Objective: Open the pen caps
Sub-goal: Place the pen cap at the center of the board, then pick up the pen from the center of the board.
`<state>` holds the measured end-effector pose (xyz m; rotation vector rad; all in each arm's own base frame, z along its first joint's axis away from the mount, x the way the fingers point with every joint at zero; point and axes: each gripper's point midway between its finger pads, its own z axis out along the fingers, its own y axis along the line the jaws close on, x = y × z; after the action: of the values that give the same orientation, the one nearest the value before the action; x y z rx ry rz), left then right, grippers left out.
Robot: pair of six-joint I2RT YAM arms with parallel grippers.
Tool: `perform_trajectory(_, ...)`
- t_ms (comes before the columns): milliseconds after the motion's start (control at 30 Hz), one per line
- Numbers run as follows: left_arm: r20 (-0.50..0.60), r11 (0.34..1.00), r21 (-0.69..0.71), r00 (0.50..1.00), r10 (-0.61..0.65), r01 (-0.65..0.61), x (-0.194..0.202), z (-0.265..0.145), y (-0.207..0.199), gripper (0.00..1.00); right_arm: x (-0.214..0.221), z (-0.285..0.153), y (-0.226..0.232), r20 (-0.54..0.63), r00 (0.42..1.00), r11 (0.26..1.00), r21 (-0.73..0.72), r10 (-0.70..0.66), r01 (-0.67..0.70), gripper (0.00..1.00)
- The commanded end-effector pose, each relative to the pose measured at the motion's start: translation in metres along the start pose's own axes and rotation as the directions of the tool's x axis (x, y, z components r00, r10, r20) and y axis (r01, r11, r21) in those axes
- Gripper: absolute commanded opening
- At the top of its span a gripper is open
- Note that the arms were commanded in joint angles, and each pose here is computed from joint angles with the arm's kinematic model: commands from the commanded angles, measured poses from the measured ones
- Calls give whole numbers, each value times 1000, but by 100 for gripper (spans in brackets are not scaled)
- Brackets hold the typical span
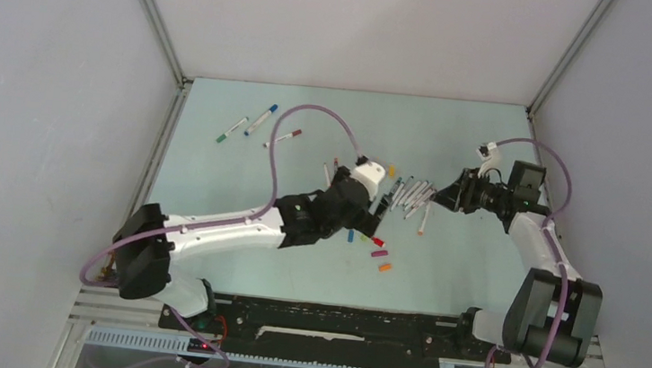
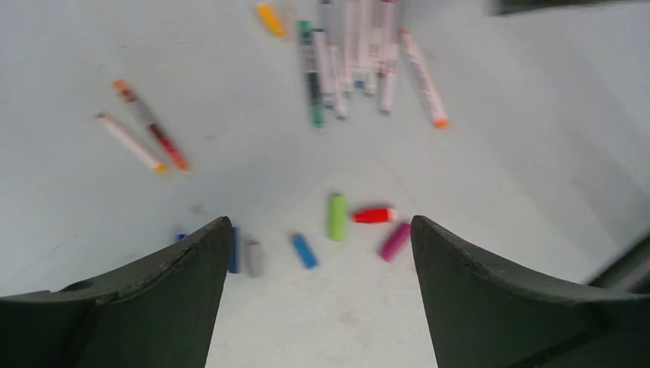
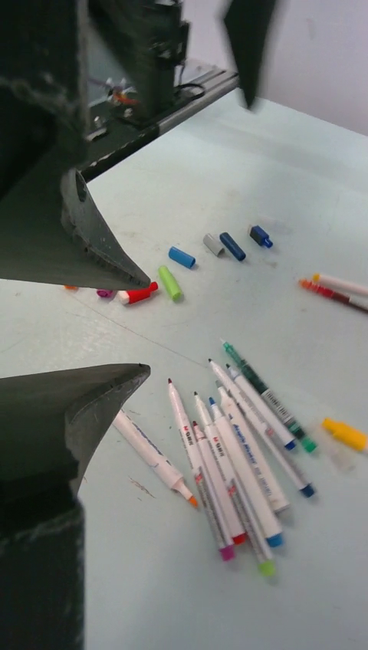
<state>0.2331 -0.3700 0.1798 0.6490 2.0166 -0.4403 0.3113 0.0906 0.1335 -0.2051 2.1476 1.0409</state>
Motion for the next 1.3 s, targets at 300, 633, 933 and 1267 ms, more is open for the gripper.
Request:
perform_trajectory(300,-83,939,-303,978,-194,160,4,25,210,88,-18,-43,38,86,962,957,-106,-260,268,46)
perform_trajectory(633,-454,846,-494,889,-54,-201,34,50,326,88,-19,-45,40,93,958,954,-107,-271,280,46)
perform_trajectory(933,-488,889,-422,871,-61,-175,44,82,356,70,-18,-44,39,90,959,955,-105,-268,277,46)
perform_trajectory(1267,-494,924,-364,866,-83,-119,38,107,380,55,-17,-43,35,82,962,959,-100,-260,267,47)
